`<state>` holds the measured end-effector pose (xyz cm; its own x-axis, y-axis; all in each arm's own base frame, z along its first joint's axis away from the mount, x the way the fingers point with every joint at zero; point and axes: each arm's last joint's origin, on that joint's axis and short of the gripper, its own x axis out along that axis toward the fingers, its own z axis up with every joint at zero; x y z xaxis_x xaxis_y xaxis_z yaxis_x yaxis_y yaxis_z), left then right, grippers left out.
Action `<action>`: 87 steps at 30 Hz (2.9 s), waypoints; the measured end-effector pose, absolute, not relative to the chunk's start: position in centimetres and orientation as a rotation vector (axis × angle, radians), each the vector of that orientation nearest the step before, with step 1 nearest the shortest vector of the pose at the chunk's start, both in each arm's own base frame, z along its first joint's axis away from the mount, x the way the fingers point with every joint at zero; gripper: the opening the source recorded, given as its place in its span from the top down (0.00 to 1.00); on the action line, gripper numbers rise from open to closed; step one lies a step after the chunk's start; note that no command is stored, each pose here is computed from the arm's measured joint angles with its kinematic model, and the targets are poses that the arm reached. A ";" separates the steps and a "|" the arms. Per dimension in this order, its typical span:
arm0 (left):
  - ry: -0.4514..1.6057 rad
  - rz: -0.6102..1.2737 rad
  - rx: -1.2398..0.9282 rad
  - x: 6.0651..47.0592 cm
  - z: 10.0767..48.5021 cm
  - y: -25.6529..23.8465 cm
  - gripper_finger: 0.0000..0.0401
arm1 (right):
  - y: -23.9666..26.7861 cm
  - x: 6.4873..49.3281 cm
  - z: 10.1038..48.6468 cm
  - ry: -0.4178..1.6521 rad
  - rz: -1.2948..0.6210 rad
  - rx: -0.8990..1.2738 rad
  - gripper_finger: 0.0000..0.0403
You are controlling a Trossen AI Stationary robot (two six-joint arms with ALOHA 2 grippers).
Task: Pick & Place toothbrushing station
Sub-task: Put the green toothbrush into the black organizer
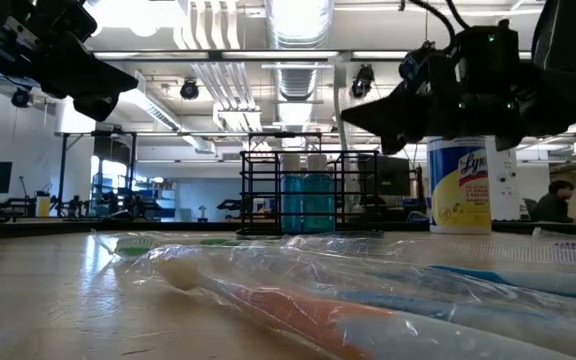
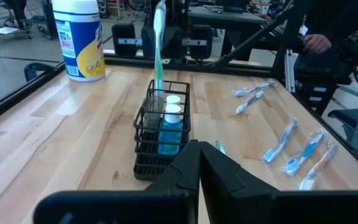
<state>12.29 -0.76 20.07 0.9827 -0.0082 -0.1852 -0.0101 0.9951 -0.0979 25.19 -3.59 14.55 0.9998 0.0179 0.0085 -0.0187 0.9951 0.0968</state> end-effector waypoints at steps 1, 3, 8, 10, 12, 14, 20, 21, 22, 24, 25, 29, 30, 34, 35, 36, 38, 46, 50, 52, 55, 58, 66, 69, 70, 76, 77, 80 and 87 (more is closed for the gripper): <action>0.187 0.001 -0.099 12.3 20.1 -0.8 0.97 | -3.6 25.2 14.3 0.005 0.017 0.099 0.98; 0.187 0.001 -0.099 12.3 20.1 -0.8 0.97 | -3.6 25.5 13.6 0.032 0.016 0.104 0.98; 0.185 0.001 -0.107 12.3 20.1 -0.8 0.97 | -3.8 26.4 12.7 0.063 0.015 0.128 0.98; 0.181 0.003 -0.117 12.3 20.1 -0.8 0.97 | -3.8 26.5 12.6 0.066 0.014 0.153 0.98; 0.179 0.002 -0.117 12.3 20.1 -0.8 0.97 | -3.8 26.7 12.5 0.067 0.013 0.173 0.98; 0.179 0.003 -0.117 12.3 20.1 -0.8 0.97 | -3.8 26.6 12.5 0.069 0.015 0.176 0.97; 0.179 0.002 -0.119 12.3 20.1 -0.8 0.97 | -3.7 25.9 13.3 0.051 0.017 0.175 0.84; 0.179 0.003 -0.120 12.3 20.1 -0.8 0.97 | -3.7 25.9 13.6 0.038 0.018 0.176 0.81; 0.179 0.002 -0.120 12.3 20.1 -0.8 0.97 | -3.7 25.8 13.9 0.028 0.018 0.179 0.79; 0.171 0.002 -0.125 12.3 20.2 -0.8 0.97 | -3.7 25.7 14.1 0.033 0.018 0.185 0.74; 0.162 0.002 -0.127 12.3 20.3 -0.8 0.97 | -3.7 25.6 14.3 0.036 0.017 0.186 0.72; 0.148 0.001 -0.129 12.4 20.4 -0.8 0.97 | -3.6 25.5 15.4 0.053 0.014 0.155 0.66; 0.145 0.000 -0.129 12.4 20.5 -0.8 0.97 | -3.6 25.4 15.7 0.061 0.008 0.141 0.65; 0.142 0.001 -0.146 12.4 20.5 -0.8 0.97 | -3.7 25.2 17.5 0.103 -0.036 0.104 0.63; 0.142 0.002 -0.146 12.4 20.5 -0.8 0.97 | -3.7 25.2 18.1 0.123 -0.040 0.097 0.63; 0.141 0.002 -0.146 12.4 20.5 -0.8 0.97 | -3.8 25.3 18.7 0.147 -0.041 0.092 0.63; 0.141 0.002 -0.147 12.4 20.5 -0.8 0.97 | -3.6 25.5 20.1 0.200 -0.057 0.073 0.63; 0.138 0.002 -0.157 12.4 20.5 -0.8 0.97 | -1.6 26.0 25.9 0.361 -0.057 -0.041 0.64; 0.138 0.001 -0.172 12.4 20.5 -0.8 0.97 | -0.3 26.3 27.4 0.357 -0.007 -0.059 0.64; 0.139 0.000 -0.173 12.4 20.5 -0.8 0.97 | 0.3 26.5 27.9 0.342 0.016 -0.063 0.64; 0.138 -0.001 -0.174 12.4 20.5 -0.8 0.97 | 1.2 26.6 28.7 0.319 0.047 -0.068 0.65; 0.138 -0.002 -0.176 12.4 20.5 -0.8 0.97 | 2.1 26.6 29.1 0.307 0.077 -0.060 0.67; 0.138 -0.002 -0.176 12.4 20.5 -0.8 0.97 | 4.7 29.6 28.4 0.398 0.152 -0.062 0.72; 0.140 -0.001 -0.176 12.4 20.5 -0.8 0.97 | 5.6 31.9 27.7 0.453 0.171 -0.071 0.73; 0.144 -0.002 -0.176 12.4 20.5 -0.8 0.97 | 5.9 32.8 27.5 0.472 0.175 -0.077 0.74; 0.128 0.008 -0.175 12.4 20.6 -0.8 0.97 | 7.2 38.2 25.6 0.692 0.218 -0.128 0.77; 0.123 0.025 -0.172 12.4 20.7 -0.7 0.97 | 7.4 39.1 25.1 0.737 0.223 -0.137 0.78; 0.102 0.044 -0.176 12.4 20.9 -0.6 0.97 | 7.9 41.5 24.1 0.824 0.241 -0.156 0.80; 0.082 0.043 -0.207 12.4 21.0 -0.6 0.97 | 8.8 45.9 20.9 0.967 0.307 -0.143 0.79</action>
<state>12.41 -0.65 21.04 0.9957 0.0339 -0.0860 -0.0508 0.9778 -0.2031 45.90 8.78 20.88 0.5289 0.1925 -0.8265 -0.3195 0.9475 0.0163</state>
